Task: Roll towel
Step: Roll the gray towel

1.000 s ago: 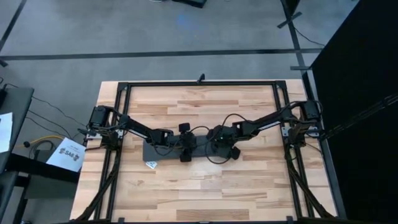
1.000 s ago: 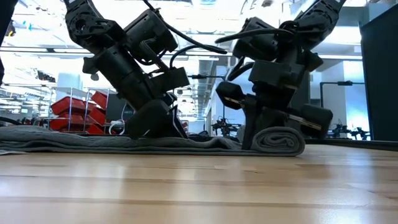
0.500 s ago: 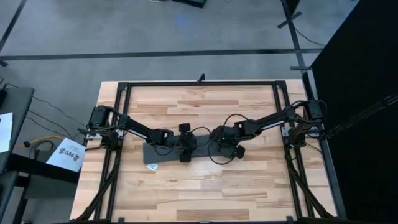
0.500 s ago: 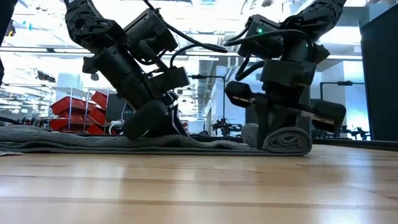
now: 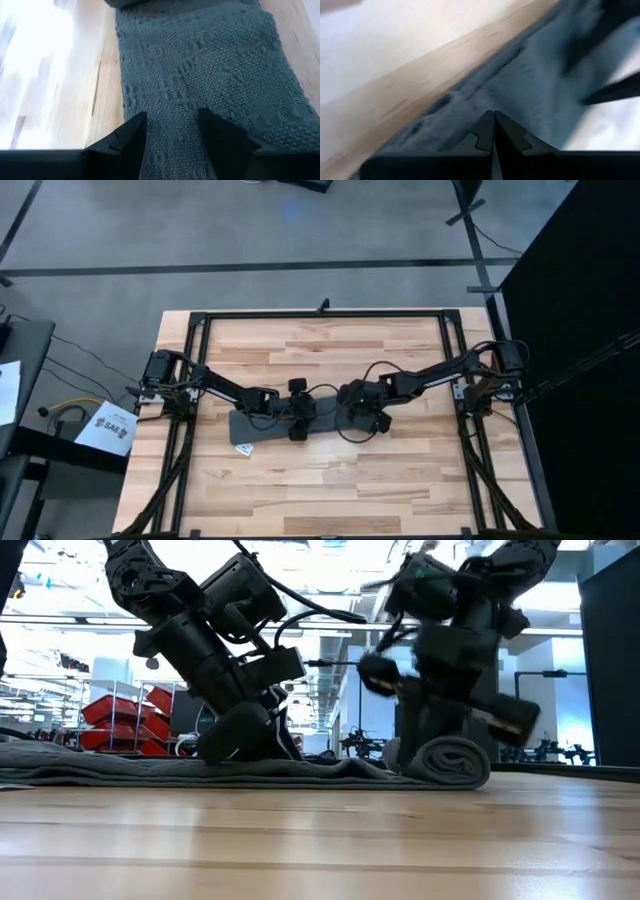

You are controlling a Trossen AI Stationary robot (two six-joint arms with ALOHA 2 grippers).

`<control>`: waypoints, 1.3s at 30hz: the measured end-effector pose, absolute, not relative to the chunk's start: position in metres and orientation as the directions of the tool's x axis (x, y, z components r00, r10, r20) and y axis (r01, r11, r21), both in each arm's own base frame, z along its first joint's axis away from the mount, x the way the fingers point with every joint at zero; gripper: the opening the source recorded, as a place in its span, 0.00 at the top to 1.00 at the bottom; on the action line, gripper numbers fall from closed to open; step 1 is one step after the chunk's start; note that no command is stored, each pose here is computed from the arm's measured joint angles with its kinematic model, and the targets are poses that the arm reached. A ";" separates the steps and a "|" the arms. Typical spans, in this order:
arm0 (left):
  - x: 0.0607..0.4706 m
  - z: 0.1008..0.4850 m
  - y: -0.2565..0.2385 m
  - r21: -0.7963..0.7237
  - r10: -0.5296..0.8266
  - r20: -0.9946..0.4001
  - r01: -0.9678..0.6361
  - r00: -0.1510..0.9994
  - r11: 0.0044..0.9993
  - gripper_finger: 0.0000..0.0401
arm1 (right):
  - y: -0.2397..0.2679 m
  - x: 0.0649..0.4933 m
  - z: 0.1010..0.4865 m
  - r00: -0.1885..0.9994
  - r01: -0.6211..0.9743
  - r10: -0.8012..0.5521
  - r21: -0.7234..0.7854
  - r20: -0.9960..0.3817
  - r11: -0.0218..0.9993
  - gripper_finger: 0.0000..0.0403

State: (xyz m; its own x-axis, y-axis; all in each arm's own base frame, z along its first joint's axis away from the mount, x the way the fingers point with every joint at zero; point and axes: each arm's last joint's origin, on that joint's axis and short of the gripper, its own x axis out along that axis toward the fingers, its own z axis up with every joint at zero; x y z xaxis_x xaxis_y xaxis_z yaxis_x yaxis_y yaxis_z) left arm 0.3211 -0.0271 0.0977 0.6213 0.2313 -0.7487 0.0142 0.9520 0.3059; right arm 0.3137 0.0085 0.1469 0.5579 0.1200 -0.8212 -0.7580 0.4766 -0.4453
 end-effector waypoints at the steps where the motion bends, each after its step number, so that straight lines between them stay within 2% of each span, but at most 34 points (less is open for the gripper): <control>1: 0.322 0.099 -0.027 0.313 0.229 -0.749 0.027 0.622 0.949 0.57 | 0.008 0.314 0.152 0.582 -0.739 0.120 -0.463 -0.804 0.489 1.00; 4: 0.325 0.106 -0.028 0.329 0.219 -0.742 0.060 0.633 0.942 0.57 | 0.004 0.311 0.169 0.632 -0.685 0.112 -0.485 -0.767 0.544 1.00; 8: 0.326 0.118 -0.029 0.348 0.209 -0.729 0.090 0.652 0.933 0.57 | -0.012 0.299 0.186 0.679 -0.573 0.085 -0.455 -0.729 0.681 1.00; 12: 0.328 0.139 -0.029 0.375 0.217 -0.696 0.088 0.685 0.923 0.57 | -0.029 0.286 0.182 0.741 -0.457 0.107 -0.382 -0.663 0.803 1.00; 16: 0.330 0.164 -0.030 0.416 0.248 -0.643 0.058 0.725 0.908 0.57 | -0.043 0.282 0.163 0.803 -0.375 0.127 -0.328 -0.583 0.867 1.00; 19: 0.332 0.173 -0.036 0.387 0.237 -0.620 0.028 0.748 0.922 0.57 | -0.052 0.280 0.145 0.807 -0.354 0.129 -0.296 -0.577 0.887 1.00; 21: 0.334 0.172 -0.041 0.358 0.226 -0.608 0.009 0.761 0.934 0.57 | -0.056 0.283 0.139 0.835 -0.357 0.164 -0.291 -0.526 0.888 1.00; 23: 0.338 0.161 -0.047 0.327 0.215 -0.613 -0.003 0.760 0.945 0.57 | -0.059 0.290 0.137 0.873 -0.348 0.198 -0.285 -0.445 0.893 1.00; 26: 0.342 0.140 -0.055 0.292 0.204 -0.643 -0.010 0.738 0.956 0.57 | -0.068 0.296 0.122 0.890 -0.336 0.249 -0.181 -0.381 0.924 1.00; 32: 0.346 0.110 -0.062 0.270 0.228 -0.681 -0.052 0.695 0.962 0.57 | -0.075 0.300 0.088 0.882 -0.269 0.251 0.011 -0.398 0.963 1.00; 39: 0.343 0.104 -0.060 0.300 0.248 -0.715 -0.034 0.653 0.953 0.57 | -0.057 0.304 0.082 0.861 -0.311 0.305 0.053 -0.407 0.949 1.00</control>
State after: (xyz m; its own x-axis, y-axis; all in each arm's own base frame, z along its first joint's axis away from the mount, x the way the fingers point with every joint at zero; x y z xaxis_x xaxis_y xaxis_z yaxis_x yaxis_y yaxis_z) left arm 0.3431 -0.0601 0.1037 0.6533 0.2478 -0.7154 -0.0336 0.9535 0.2996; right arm 0.3042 -0.0572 0.0822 0.8608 0.3051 -0.4074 -0.3114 0.9488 0.0527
